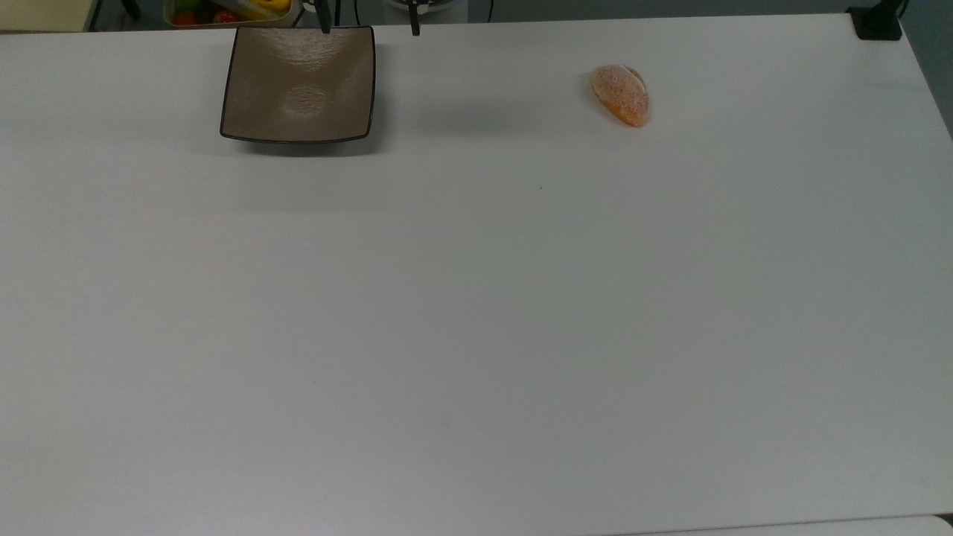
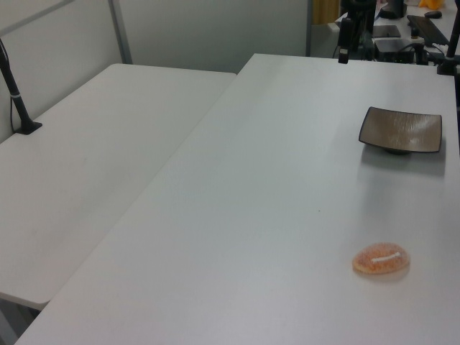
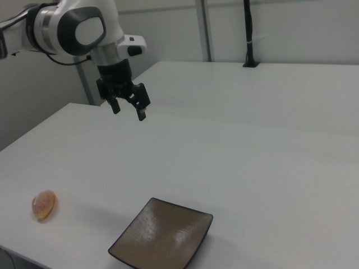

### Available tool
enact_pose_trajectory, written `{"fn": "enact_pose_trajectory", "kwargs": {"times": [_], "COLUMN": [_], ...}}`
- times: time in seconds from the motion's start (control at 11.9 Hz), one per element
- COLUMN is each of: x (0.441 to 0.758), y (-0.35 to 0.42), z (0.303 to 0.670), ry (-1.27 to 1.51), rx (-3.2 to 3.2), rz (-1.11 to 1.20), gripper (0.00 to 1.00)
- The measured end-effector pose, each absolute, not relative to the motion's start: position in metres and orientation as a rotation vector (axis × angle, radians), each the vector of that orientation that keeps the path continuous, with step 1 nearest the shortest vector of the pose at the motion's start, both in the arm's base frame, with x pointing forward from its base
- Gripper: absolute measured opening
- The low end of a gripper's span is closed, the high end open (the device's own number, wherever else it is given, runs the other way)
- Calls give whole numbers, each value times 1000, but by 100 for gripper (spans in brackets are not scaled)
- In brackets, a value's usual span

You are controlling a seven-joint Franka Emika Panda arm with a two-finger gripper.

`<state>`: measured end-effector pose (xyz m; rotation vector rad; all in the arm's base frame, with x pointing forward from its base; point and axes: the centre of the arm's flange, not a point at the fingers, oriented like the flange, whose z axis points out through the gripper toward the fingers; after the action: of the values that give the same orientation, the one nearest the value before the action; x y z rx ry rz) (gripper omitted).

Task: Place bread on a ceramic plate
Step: 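Move the open gripper over the orange bread roll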

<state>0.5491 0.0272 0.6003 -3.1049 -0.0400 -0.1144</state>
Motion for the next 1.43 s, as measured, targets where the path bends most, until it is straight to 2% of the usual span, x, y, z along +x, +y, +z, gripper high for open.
{"fn": "enact_pose_trajectory", "kwargs": {"times": [0.67,0.93,1.18,1.43], "x": [550,551,528,479], "y": [53,109,172,230], "z": [585,544,497,474], "ry": [-132,-285,-469,-669], "rx": [-3116,-3114,-3098,-3082], "rz": [-69,50,100,139], "gripper": [100,100,100,100]}}
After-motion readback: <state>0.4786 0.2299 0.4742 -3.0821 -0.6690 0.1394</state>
